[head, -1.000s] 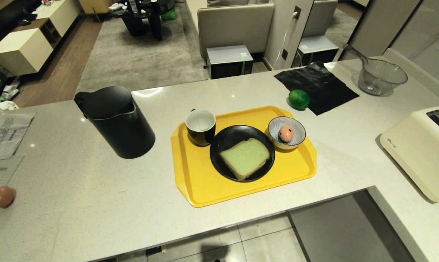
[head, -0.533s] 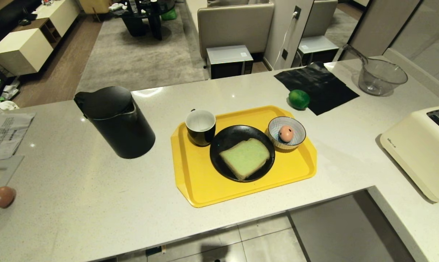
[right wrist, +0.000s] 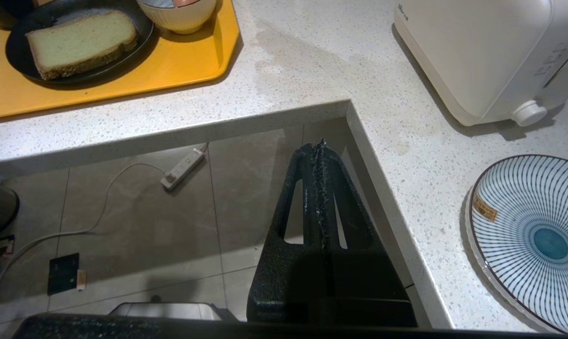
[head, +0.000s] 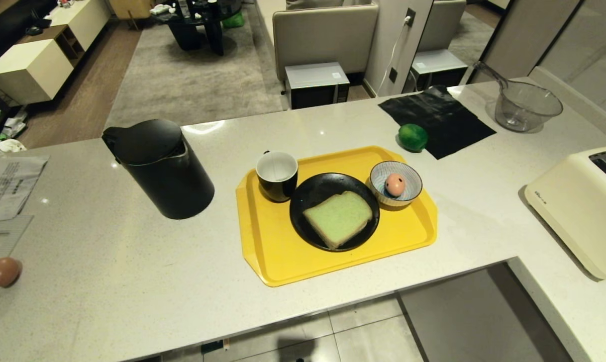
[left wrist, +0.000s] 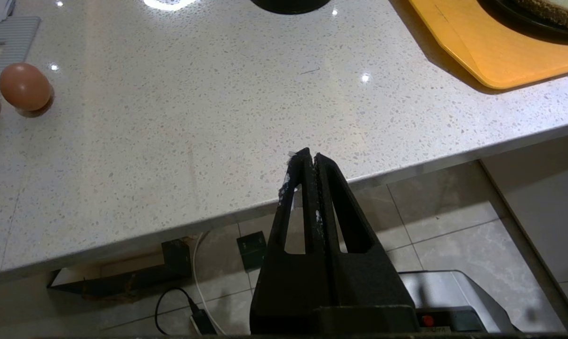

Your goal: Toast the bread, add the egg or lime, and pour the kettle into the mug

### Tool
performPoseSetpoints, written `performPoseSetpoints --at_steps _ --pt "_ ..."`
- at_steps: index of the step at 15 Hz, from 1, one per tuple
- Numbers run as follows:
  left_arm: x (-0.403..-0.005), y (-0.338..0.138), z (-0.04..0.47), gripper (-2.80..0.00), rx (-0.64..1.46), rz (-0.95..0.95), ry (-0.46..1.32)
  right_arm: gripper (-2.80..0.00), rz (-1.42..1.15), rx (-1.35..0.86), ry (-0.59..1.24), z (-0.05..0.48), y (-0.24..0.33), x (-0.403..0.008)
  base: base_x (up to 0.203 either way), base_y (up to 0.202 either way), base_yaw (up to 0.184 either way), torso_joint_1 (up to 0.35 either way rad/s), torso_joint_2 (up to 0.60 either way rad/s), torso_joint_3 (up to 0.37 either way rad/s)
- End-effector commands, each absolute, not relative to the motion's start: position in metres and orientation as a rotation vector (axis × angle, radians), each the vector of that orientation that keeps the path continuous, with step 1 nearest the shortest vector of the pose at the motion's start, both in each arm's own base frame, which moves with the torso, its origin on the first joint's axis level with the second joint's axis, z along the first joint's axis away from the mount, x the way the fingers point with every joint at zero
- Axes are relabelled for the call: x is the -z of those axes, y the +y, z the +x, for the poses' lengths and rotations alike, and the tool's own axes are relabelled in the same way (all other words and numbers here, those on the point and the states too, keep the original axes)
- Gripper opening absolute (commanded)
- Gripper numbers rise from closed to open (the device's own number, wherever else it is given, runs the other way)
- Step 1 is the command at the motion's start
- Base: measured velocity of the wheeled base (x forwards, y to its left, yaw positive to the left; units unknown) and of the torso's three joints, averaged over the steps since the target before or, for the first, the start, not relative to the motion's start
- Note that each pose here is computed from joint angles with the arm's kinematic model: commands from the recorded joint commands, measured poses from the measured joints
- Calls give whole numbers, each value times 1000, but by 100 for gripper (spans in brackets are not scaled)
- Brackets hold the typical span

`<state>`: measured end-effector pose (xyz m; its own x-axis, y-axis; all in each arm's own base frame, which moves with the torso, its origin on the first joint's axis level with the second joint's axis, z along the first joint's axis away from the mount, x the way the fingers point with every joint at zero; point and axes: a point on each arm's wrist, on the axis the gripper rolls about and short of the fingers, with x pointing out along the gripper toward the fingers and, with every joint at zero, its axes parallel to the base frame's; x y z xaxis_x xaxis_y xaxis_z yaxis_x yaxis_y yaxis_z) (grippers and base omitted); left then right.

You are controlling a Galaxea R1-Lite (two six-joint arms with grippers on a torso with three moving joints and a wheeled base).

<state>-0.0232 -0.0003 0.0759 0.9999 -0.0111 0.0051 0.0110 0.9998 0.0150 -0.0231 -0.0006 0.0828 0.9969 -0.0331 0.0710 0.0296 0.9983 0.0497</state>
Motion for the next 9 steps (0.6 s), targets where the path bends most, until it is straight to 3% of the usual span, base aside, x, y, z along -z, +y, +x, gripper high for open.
performPoseSetpoints --at_steps 1,9 --pt "-76 0 -23 -280 11 15 -2 -280 48 33 -44 -21 -1 -75 0 0 0 0 0 0" --pt "-76 0 -23 -280 11 15 -2 -280 48 33 -44 -21 -1 -75 0 0 0 0 0 0"
